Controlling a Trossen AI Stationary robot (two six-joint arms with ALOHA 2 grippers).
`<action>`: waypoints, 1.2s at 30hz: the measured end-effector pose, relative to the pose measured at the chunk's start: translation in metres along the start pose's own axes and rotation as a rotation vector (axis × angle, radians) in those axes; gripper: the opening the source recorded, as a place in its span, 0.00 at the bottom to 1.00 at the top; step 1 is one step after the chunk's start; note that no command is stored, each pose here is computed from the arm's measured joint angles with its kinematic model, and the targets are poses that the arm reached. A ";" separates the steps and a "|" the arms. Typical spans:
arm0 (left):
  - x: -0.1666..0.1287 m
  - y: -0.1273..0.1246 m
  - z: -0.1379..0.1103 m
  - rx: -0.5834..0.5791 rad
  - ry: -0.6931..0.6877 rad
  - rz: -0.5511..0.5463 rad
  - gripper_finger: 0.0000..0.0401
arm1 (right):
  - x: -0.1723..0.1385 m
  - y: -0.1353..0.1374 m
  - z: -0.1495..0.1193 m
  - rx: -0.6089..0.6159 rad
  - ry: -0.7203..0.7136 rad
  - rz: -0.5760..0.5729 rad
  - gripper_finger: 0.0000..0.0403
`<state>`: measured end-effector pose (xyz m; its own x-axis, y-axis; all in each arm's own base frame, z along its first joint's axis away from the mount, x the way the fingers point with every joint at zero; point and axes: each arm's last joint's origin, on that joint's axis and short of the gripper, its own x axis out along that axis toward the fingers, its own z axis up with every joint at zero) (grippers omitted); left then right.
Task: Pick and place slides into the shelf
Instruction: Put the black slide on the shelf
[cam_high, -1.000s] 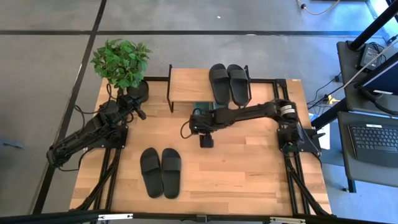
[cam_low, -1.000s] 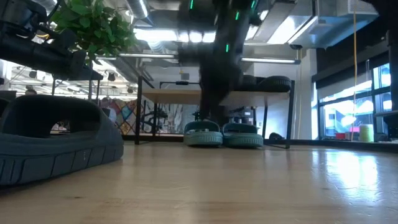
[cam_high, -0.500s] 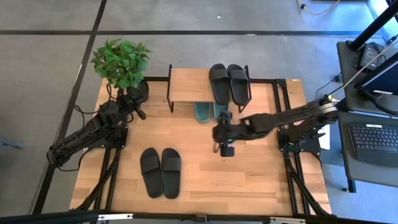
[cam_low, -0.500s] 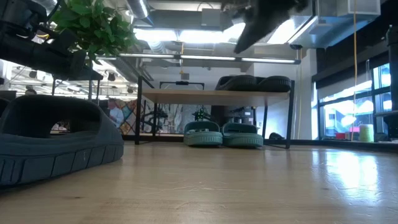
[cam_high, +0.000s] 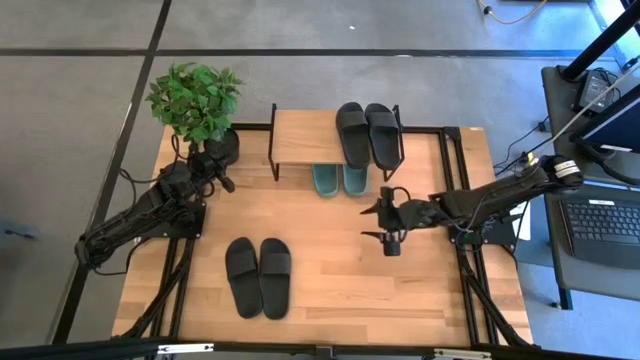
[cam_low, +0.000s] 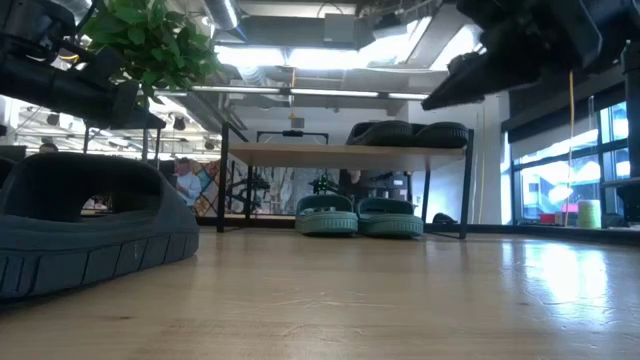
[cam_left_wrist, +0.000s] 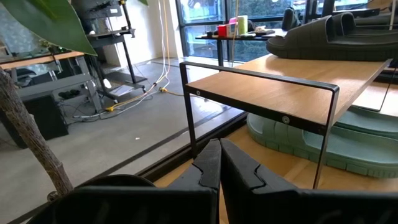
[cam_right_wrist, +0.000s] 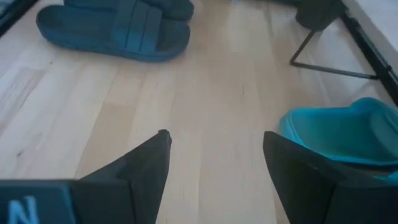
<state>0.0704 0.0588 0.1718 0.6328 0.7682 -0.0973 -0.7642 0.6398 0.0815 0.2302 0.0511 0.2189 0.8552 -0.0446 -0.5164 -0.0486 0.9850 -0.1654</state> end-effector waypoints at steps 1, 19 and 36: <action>0.000 0.000 0.000 0.000 0.000 0.000 0.00 | -0.001 0.000 -0.006 0.006 -0.020 -0.002 0.64; -0.012 -0.022 0.029 -0.069 -0.321 -0.610 0.00 | -0.006 0.000 -0.044 0.069 -0.146 -0.005 0.64; -0.034 -0.052 0.040 -0.153 -0.402 -0.948 0.00 | -0.004 -0.009 -0.045 0.088 -0.140 -0.043 0.64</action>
<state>0.0936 0.0006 0.2109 0.9555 -0.0789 0.2844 0.0779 0.9969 0.0149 0.2038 0.0354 0.1847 0.9194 -0.0695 -0.3872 0.0300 0.9938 -0.1072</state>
